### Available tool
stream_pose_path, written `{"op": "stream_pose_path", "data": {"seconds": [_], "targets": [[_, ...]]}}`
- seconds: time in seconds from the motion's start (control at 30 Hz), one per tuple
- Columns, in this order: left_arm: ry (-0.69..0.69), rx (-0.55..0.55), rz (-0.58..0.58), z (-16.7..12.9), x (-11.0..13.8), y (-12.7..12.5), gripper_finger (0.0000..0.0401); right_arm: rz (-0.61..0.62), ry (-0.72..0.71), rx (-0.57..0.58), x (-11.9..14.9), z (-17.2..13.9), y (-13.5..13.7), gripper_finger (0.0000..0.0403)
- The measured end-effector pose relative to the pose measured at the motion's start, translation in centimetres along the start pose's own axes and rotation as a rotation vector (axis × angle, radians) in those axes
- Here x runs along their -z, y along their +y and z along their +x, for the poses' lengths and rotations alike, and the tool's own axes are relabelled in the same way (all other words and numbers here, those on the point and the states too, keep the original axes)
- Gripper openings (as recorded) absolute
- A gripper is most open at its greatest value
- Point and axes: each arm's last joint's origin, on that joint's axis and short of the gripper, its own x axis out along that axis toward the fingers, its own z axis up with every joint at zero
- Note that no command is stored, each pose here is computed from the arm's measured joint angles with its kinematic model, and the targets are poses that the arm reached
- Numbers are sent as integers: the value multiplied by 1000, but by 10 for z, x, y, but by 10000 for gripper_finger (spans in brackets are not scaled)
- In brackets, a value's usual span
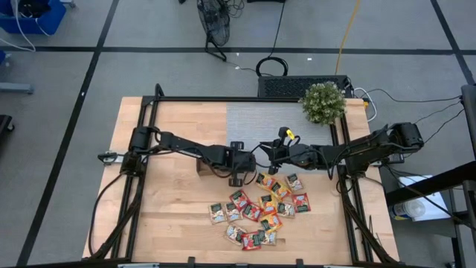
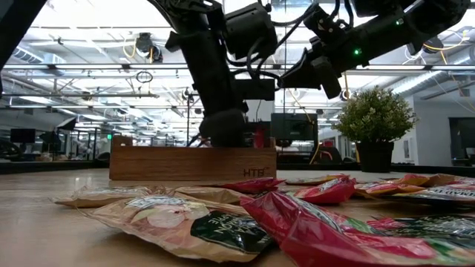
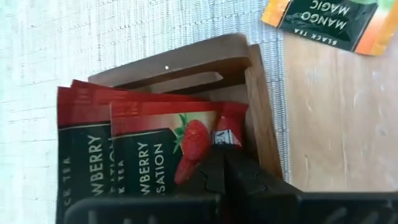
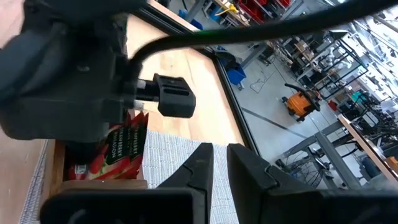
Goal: Pick & Place Tea
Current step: Put the red tea bag into the right section of the wooden organizer
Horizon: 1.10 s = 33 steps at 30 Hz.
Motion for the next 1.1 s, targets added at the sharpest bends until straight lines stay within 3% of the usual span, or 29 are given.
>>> {"op": "stream_pose_path", "data": {"seconds": [0.23,0.47,0.83,1.1], "targets": [[-7,-90,6,-11,-3,2,4,9,0,0,0,0,0,34],[-17,-91,-1,-12,-4,2,26,8,0,0,0,0,0,34],[-25,-54,-13,-13,-5,-2,4,8,0,-1,0,0,0,34],[-44,-59,23,-24,-7,-5,41,8,0,-1,0,0,0,34]]}}
